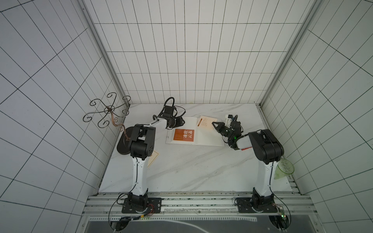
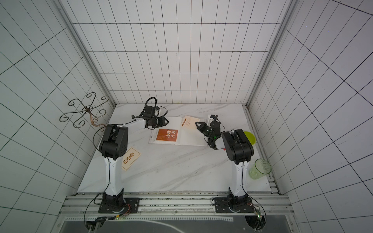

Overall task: Place the photos into the photo albums
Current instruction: Insert the photo into the photo album.

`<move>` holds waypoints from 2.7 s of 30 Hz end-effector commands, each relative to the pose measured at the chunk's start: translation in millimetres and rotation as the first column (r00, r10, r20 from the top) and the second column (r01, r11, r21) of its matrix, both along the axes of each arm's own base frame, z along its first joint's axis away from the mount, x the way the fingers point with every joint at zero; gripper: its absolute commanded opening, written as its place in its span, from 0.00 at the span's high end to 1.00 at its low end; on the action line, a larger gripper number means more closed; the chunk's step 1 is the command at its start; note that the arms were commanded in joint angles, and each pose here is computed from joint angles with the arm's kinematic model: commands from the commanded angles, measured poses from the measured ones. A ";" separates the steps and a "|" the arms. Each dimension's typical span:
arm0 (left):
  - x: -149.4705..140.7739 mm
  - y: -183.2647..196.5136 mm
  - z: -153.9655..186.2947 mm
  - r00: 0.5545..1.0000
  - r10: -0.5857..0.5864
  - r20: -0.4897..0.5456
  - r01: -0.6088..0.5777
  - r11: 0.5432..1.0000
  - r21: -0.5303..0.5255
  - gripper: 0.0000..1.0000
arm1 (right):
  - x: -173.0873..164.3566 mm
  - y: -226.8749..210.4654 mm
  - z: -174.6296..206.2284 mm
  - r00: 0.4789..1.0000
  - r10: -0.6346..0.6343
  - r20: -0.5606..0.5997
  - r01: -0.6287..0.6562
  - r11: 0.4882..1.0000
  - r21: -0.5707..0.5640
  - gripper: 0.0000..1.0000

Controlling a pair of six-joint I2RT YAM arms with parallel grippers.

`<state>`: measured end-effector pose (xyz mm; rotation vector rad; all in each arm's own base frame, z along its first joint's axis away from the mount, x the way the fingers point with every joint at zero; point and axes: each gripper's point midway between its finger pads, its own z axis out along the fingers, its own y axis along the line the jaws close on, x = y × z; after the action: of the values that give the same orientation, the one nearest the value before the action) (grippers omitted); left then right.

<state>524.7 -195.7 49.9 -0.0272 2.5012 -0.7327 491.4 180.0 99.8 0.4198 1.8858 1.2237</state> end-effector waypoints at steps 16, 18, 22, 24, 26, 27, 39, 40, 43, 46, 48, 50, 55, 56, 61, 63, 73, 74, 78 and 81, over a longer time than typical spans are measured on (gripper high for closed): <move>-35.2 23.3 -55.6 0.981 0.066 -0.185 -0.054 0.996 0.072 0.48 | 10.3 4.8 2.0 0.998 0.061 0.014 -0.062 0.991 0.117 1.00; -35.7 24.0 -56.2 0.980 0.068 -0.187 -0.055 0.996 0.074 0.48 | 9.0 6.9 -0.1 0.997 0.072 0.010 -0.073 0.989 0.130 1.00; -35.9 24.7 -56.3 0.980 0.069 -0.185 -0.056 0.996 0.076 0.48 | 7.8 9.8 -4.0 0.996 0.092 0.001 -0.091 0.984 0.154 1.00; -35.8 25.5 -56.5 0.980 0.072 -0.186 -0.058 0.995 0.077 0.48 | 7.7 11.0 -7.1 0.995 0.101 -0.008 -0.098 0.982 0.162 1.00; -35.8 26.2 -55.8 0.980 0.073 -0.185 -0.060 0.995 0.077 0.48 | 8.2 13.3 -8.4 0.993 0.115 -0.011 -0.112 0.980 0.167 1.00; -35.5 26.2 -55.3 0.980 0.074 -0.184 -0.061 0.995 0.076 0.48 | 8.3 14.8 -9.3 0.992 0.123 -0.014 -0.119 0.979 0.168 1.00; -32.3 34.2 -46.1 0.980 0.098 -0.171 -0.092 0.995 0.043 0.48 | 21.5 35.1 -23.2 0.963 0.248 -0.105 -0.232 0.962 0.144 1.00; -32.1 34.8 -46.3 0.980 0.098 -0.172 -0.093 0.995 0.040 0.48 | 22.6 37.1 -24.7 0.959 0.261 -0.112 -0.244 0.959 0.143 1.00; -29.4 38.7 -43.2 0.980 0.106 -0.167 -0.102 0.994 0.035 0.48 | 25.8 41.6 -32.0 0.945 0.290 -0.149 -0.269 0.952 0.146 1.00; -26.2 44.0 -40.1 0.980 0.118 -0.158 -0.113 0.993 0.036 0.48 | 28.3 44.7 -34.7 0.935 0.312 -0.166 -0.289 0.945 0.152 1.00; -24.0 49.3 -37.7 0.980 0.130 -0.151 -0.126 0.991 0.040 0.48 | 29.8 47.7 -36.2 0.927 0.333 -0.175 -0.308 0.939 0.155 1.00; -23.1 55.8 -37.0 0.978 0.144 -0.148 -0.138 0.989 0.053 0.48 | 31.2 49.5 -38.4 0.921 0.346 -0.182 -0.321 0.935 0.153 1.00; -21.3 66.4 -39.2 0.975 0.166 -0.146 -0.157 0.985 0.073 0.48 | 37.2 54.6 -39.4 0.912 0.365 -0.184 -0.345 0.929 0.134 1.00; -21.6 66.7 -40.7 0.974 0.167 -0.150 -0.157 0.985 0.075 0.47 | 38.7 55.7 -40.0 0.912 0.367 -0.186 -0.348 0.929 0.126 1.00; -23.7 65.0 -47.5 0.972 0.164 -0.169 -0.155 0.986 0.068 0.47 | 48.1 60.0 -40.9 0.905 0.366 -0.217 -0.364 0.930 0.048 0.92; -24.1 65.2 -47.8 0.972 0.165 -0.170 -0.155 0.986 0.068 0.47 | 52.6 55.5 -37.3 0.912 0.340 -0.231 -0.349 0.937 -0.001 0.83; -23.2 64.2 -44.7 0.972 0.164 -0.165 -0.157 0.986 0.059 0.47 | 54.4 39.7 -32.4 0.917 0.266 -0.297 -0.320 0.936 -0.148 0.61; -22.8 64.8 -44.5 0.972 0.167 -0.165 -0.159 0.985 0.060 0.47 | 53.7 39.4 -34.3 0.914 0.264 -0.308 -0.321 0.935 -0.150 0.61; -22.9 64.5 -43.3 0.973 0.167 -0.162 -0.159 0.985 0.060 0.47 | 54.1 39.4 -35.6 0.912 0.264 -0.313 -0.321 0.936 -0.147 0.73; -22.8 63.4 -43.3 0.972 0.165 -0.164 -0.159 0.986 0.052 0.47 | 55.2 43.2 -36.2 0.906 0.280 -0.316 -0.333 0.934 -0.129 0.85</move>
<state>526.3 -137.5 41.2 -0.2253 2.5088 -0.6732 531.3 216.5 38.8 0.2602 2.4019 1.2307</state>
